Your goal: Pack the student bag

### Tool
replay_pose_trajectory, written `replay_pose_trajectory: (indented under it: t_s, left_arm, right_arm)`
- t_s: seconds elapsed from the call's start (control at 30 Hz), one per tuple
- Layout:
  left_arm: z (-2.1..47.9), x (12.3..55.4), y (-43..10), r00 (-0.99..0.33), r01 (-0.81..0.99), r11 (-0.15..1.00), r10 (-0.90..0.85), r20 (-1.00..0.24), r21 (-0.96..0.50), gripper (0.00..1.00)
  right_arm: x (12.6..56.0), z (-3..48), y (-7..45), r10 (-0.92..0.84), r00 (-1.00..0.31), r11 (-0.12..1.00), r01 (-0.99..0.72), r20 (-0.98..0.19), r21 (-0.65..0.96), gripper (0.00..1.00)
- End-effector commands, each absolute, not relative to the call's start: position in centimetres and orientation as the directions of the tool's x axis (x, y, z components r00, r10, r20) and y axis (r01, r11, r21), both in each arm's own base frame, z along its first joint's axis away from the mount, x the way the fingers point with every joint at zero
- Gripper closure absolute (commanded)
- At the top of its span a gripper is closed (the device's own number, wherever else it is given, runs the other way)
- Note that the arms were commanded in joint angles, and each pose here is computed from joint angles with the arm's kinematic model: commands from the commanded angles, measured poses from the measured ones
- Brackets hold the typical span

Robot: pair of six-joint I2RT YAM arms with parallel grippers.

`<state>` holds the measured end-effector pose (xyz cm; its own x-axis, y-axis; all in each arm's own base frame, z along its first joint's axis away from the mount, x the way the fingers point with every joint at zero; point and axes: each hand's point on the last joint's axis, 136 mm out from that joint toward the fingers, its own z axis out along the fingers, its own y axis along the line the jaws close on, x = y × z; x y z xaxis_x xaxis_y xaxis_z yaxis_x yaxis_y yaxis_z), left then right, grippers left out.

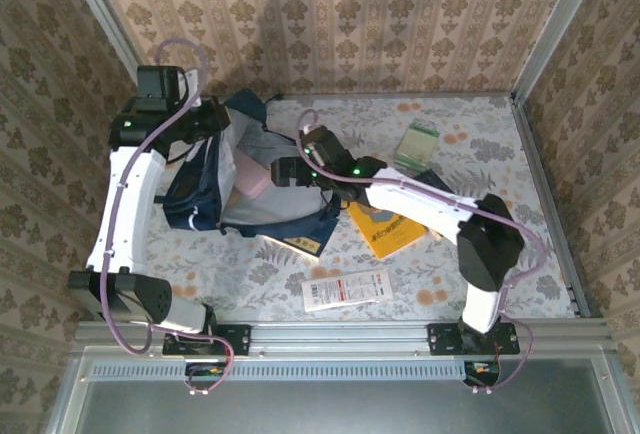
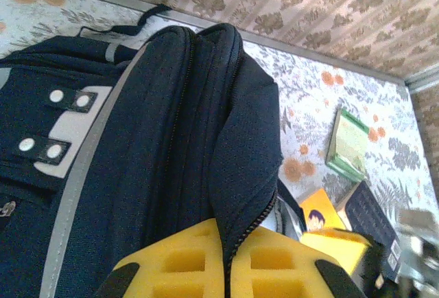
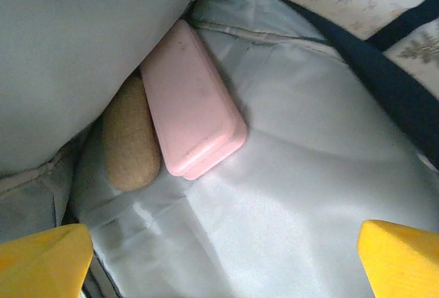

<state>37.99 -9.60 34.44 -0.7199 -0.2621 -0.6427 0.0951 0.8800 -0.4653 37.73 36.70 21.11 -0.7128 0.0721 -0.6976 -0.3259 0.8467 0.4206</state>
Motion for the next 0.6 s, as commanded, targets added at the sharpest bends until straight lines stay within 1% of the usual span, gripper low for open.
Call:
replay_pose_trajectory:
  t_s: [0.0, 0.13, 0.2, 0.3, 0.43, 0.57]
  left_arm:
    - [39.4, 39.6, -7.6, -0.598, 0.095, 0.869, -0.34, -0.726, -0.485, 1.0]
    - [39.1, 40.4, -6.6, -0.586, 0.06, 0.872, -0.363, -0.724, -0.485, 1.0]
    - [38.0, 40.7, -6.9, -0.594, 0.054, 0.864, -0.375, -0.712, -0.5, 1.0]
    - [35.3, 40.9, -8.2, -0.641, 0.056, 0.847, -0.376, -0.669, -0.529, 1.0]
    - [30.3, 40.3, -11.6, -0.731, 0.08, 0.842, -0.315, -0.606, -0.534, 1.0]
    - [26.7, 39.1, -14.4, -0.792, 0.115, 0.837, -0.247, -0.557, -0.535, 1.0]
  right_arm:
    - [37.6, 23.7, 33.8, 0.11, -0.652, 0.86, -0.316, -0.751, 0.401, 0.01]
    - [35.3, 22.9, 31.5, 0.084, -0.649, 0.843, -0.358, -0.756, 0.401, 0.05]
    - [35.0, 21.7, 29.3, 0.088, -0.684, 0.87, -0.302, -0.724, 0.391, 0.07]
    - [35.3, 20.0, 25.8, 0.115, -0.721, 0.898, -0.219, -0.683, 0.382, 0.09]
    - [36.7, 18.2, 19.6, 0.216, -0.722, 0.932, -0.048, -0.657, 0.359, 0.12]
    - [39.1, 17.6, 15.2, 0.284, -0.713, 0.932, 0.046, -0.641, 0.36, 0.13]
